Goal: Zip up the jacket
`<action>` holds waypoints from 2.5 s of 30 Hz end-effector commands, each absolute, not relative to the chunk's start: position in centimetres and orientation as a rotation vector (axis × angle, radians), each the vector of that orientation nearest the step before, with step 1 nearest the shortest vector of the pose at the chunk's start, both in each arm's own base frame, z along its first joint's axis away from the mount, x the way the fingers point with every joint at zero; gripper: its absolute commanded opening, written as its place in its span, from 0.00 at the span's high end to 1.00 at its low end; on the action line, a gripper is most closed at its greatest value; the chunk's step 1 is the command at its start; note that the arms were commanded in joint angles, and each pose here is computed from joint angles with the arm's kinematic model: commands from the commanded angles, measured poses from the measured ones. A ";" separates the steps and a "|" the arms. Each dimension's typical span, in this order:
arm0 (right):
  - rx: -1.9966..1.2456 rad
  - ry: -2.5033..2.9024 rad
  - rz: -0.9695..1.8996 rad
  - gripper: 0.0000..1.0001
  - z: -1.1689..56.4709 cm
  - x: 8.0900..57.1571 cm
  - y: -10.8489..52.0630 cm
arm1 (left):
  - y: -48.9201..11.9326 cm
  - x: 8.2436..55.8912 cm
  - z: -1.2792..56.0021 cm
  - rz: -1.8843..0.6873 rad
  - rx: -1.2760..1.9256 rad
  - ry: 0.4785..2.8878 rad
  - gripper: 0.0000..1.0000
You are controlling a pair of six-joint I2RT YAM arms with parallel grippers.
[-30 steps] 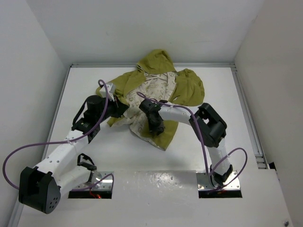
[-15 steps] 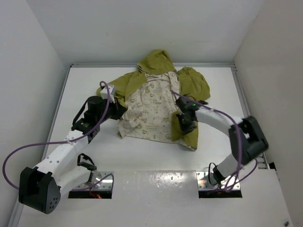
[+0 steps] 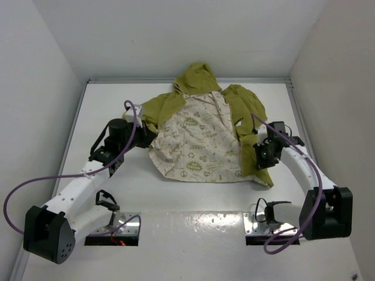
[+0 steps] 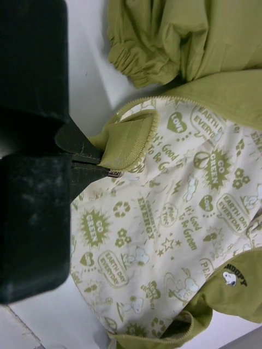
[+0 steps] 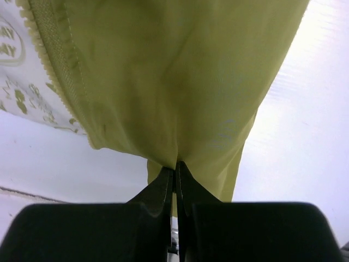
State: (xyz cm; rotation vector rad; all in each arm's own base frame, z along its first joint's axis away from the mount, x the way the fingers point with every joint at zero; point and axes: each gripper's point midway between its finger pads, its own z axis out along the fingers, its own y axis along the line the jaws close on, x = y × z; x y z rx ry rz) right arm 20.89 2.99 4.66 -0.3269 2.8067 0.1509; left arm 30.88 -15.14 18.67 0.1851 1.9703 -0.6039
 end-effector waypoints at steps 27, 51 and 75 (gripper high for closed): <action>-0.227 2.790 0.832 1.00 5.4 20.2 10.2 | -28.9 25.3 17.7 -0.905 0.680 1.908 1.00; -0.261 2.673 0.588 0.94 10.2 17.7 1.4 | -27.8 22.7 5.6 -0.641 0.797 2.231 1.00; -0.356 2.660 0.464 0.59 5.9 17.6 -2.5 | -27.5 24.9 7.5 -0.565 0.744 2.178 1.00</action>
